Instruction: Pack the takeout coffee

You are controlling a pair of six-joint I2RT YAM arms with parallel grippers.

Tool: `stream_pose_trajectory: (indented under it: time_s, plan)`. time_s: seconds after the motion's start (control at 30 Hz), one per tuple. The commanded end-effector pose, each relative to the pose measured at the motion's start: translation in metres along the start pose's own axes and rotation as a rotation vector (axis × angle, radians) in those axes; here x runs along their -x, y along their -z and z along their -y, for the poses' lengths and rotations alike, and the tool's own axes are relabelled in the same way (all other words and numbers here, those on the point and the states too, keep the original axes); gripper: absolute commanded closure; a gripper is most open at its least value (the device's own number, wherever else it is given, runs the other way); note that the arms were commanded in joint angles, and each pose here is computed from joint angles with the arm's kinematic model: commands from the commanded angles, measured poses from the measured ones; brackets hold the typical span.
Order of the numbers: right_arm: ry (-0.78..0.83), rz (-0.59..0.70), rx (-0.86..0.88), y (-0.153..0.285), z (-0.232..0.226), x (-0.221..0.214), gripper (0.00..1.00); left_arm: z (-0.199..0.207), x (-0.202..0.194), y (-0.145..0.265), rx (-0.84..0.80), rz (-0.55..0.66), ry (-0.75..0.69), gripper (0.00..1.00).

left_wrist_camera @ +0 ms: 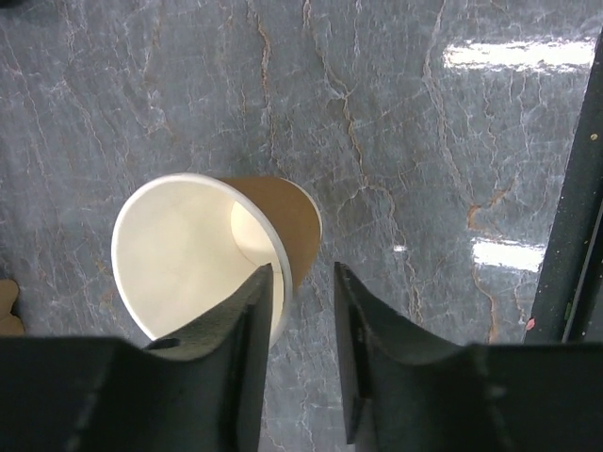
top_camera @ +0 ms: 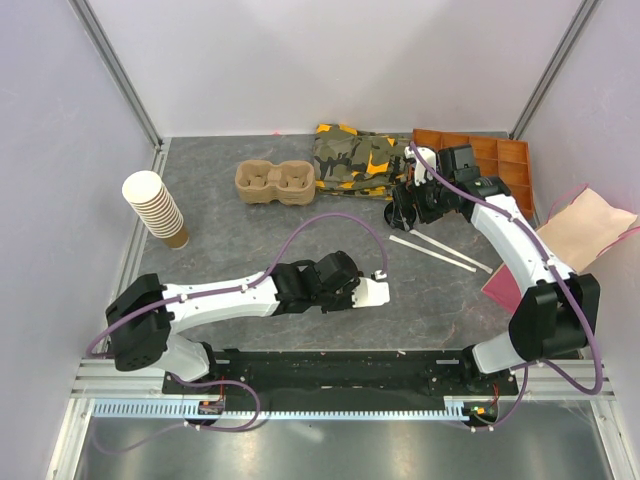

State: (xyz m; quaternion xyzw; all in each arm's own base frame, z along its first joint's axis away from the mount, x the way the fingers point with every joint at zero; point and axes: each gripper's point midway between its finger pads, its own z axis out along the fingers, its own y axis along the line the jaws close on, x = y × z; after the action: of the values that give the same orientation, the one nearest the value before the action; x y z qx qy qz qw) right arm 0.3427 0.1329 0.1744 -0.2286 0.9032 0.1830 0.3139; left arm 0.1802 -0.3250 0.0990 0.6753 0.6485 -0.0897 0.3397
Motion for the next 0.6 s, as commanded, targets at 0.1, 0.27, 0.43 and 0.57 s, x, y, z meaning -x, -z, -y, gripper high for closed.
stream_pose_trajectory:
  time_s: [0.1, 0.27, 0.43, 0.57]
  plan:
    - [0.006, 0.013, 0.014, -0.004, 0.0, 0.005, 0.02, -0.034, 0.039, 0.038, 0.09, 0.132, 0.078, 0.4]
    - [0.017, 0.002, -0.034, -0.01, 0.011, 0.007, 0.02, -0.108, 0.087, 0.113, 0.16, 0.313, 0.269, 0.08]
    - [0.066, -0.042, -0.11, -0.025, 0.026, 0.012, 0.02, -0.171, 0.095, 0.181, 0.243, 0.386, 0.439, 0.0]
    - [0.129, -0.073, -0.184, -0.042, 0.035, 0.022, 0.02, -0.197, 0.092, 0.218, 0.31, 0.476, 0.59, 0.0]
